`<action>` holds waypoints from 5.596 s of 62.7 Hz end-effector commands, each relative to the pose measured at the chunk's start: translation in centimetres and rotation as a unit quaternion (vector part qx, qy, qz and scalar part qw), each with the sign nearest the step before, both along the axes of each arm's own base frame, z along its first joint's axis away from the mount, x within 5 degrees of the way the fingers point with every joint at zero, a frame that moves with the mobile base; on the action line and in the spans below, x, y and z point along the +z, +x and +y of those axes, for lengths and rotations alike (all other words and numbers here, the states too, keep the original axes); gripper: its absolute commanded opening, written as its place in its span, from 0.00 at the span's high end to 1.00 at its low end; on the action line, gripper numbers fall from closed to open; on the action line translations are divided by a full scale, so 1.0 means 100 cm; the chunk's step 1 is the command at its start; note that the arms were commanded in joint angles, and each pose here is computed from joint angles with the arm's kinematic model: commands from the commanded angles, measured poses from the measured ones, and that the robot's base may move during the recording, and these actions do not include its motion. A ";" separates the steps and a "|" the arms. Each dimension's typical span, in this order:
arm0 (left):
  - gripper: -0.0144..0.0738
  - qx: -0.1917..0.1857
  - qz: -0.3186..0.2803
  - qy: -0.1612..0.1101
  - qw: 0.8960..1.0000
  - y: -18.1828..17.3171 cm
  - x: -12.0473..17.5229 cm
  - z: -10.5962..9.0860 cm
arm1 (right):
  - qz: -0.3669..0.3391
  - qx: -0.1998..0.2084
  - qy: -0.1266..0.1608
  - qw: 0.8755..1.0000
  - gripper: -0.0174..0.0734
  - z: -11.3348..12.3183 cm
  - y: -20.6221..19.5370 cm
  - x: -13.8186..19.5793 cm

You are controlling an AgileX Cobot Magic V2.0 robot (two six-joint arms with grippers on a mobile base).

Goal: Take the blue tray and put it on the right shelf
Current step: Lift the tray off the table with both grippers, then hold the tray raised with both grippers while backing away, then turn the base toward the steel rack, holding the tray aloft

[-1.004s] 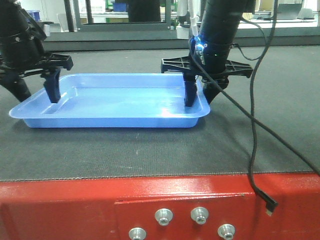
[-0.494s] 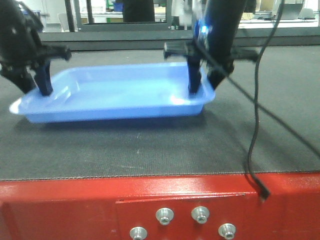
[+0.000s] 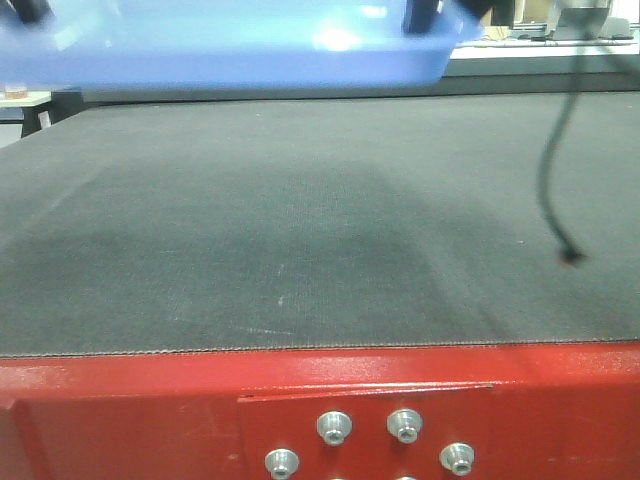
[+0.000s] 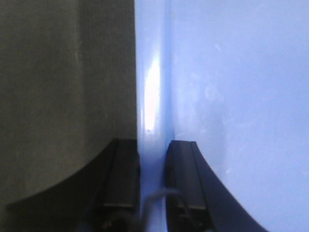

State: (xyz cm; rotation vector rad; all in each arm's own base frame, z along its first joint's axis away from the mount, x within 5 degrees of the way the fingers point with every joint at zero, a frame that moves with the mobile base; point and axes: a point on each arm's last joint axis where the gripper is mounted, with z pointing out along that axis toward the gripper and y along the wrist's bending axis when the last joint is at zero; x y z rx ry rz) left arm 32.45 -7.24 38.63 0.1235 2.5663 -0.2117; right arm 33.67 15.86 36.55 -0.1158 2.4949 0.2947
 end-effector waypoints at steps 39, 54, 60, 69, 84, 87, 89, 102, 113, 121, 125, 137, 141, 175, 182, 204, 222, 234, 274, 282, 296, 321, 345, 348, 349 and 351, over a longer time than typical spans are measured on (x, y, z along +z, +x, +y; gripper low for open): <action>0.89 -0.029 -0.039 -0.015 0.999 -0.082 0.066 0.010 | -0.149 0.045 0.006 0.988 0.73 -0.046 -0.133 0.087; 0.89 -0.076 -0.071 -0.024 0.994 -0.085 0.070 -0.015 | -0.145 0.043 -0.013 0.988 0.73 -0.042 -0.122 0.080; 0.89 -0.089 -0.078 -0.015 0.993 -0.087 0.070 -0.022 | -0.143 0.042 -0.027 0.988 0.73 -0.039 -0.115 0.075; 0.89 -0.093 -0.079 -0.013 0.992 -0.088 0.070 -0.024 | -0.133 0.043 -0.035 0.990 0.73 -0.035 -0.108 0.068; 0.89 -0.093 -0.079 -0.012 0.992 -0.088 0.070 -0.024 | -0.129 0.043 -0.036 0.990 0.73 -0.035 -0.107 0.067; 0.89 -0.094 -0.079 -0.014 0.992 -0.088 0.070 -0.024 | -0.128 0.043 -0.037 0.990 0.73 -0.035 -0.108 0.067; 0.89 -0.094 -0.078 -0.015 0.992 -0.088 0.070 -0.024 | -0.128 0.043 -0.037 0.990 0.73 -0.035 -0.108 0.067; 0.89 -0.095 -0.078 -0.017 0.992 -0.088 0.070 -0.025 | -0.128 0.043 -0.037 0.990 0.73 -0.035 -0.108 0.067; 0.89 -0.097 -0.076 -0.022 0.992 -0.089 0.070 -0.025 | -0.128 0.043 -0.037 0.990 0.73 -0.035 -0.108 0.067; 0.89 -0.097 -0.076 -0.022 0.992 -0.089 0.070 -0.025 | -0.128 0.043 -0.037 0.990 0.73 -0.035 -0.108 0.067; 0.89 -0.097 -0.076 -0.022 0.992 -0.089 0.070 -0.025 | -0.128 0.043 -0.037 0.990 0.73 -0.035 -0.108 0.067; 0.89 -0.097 -0.076 -0.023 0.992 -0.089 0.070 -0.026 | -0.128 0.043 -0.037 0.990 0.73 -0.035 -0.108 0.067; 0.89 -0.097 -0.076 -0.023 0.992 -0.089 0.070 -0.026 | -0.128 0.043 -0.037 0.990 0.73 -0.035 -0.108 0.067; 0.89 -0.107 -0.068 -0.055 0.990 -0.091 0.071 -0.031 | -0.128 0.043 -0.037 0.990 0.73 -0.035 -0.107 0.067; 0.89 -0.108 -0.067 -0.057 0.990 -0.091 0.071 -0.031 | -0.128 0.043 -0.037 0.990 0.73 -0.035 -0.107 0.067; 0.89 -0.108 -0.067 -0.057 0.990 -0.091 0.071 -0.031 | -0.128 0.043 -0.037 0.990 0.73 -0.035 -0.107 0.067; 0.89 -0.108 -0.067 -0.057 0.990 -0.091 0.071 -0.031 | -0.128 0.043 -0.037 0.990 0.73 -0.035 -0.107 0.067; 0.89 -0.108 -0.067 -0.057 0.990 -0.091 0.071 -0.031 | -0.128 0.043 -0.037 0.990 0.73 -0.035 -0.107 0.067; 0.89 -0.108 -0.067 -0.057 0.990 -0.091 0.071 -0.031 | -0.127 0.043 -0.037 0.990 0.73 -0.035 -0.107 0.067; 0.89 -0.108 -0.067 -0.057 0.990 -0.091 0.071 -0.031 | -0.127 0.043 -0.037 0.990 0.73 -0.035 -0.107 0.067; 0.89 -0.108 -0.067 -0.057 0.990 -0.091 0.071 -0.031 | -0.127 0.043 -0.037 0.990 0.73 -0.035 -0.107 0.067; 0.89 -0.108 -0.067 -0.057 0.990 -0.091 0.071 -0.031 | -0.127 0.043 -0.037 0.990 0.73 -0.035 -0.107 0.067; 0.89 -0.108 -0.067 -0.057 0.990 -0.091 0.071 -0.031 | -0.127 0.043 -0.037 0.990 0.73 -0.035 -0.107 0.067; 0.89 -0.108 -0.066 -0.056 0.990 -0.091 0.071 -0.031 | -0.127 0.043 -0.037 0.990 0.73 -0.035 -0.107 0.067; 0.89 -0.108 -0.066 -0.056 0.990 -0.091 0.071 -0.031 | -0.127 0.043 -0.037 0.990 0.73 -0.035 -0.107 0.067; 0.89 -0.108 -0.066 -0.056 0.990 -0.091 0.071 -0.031 | -0.127 0.043 -0.037 0.990 0.73 -0.035 -0.107 0.067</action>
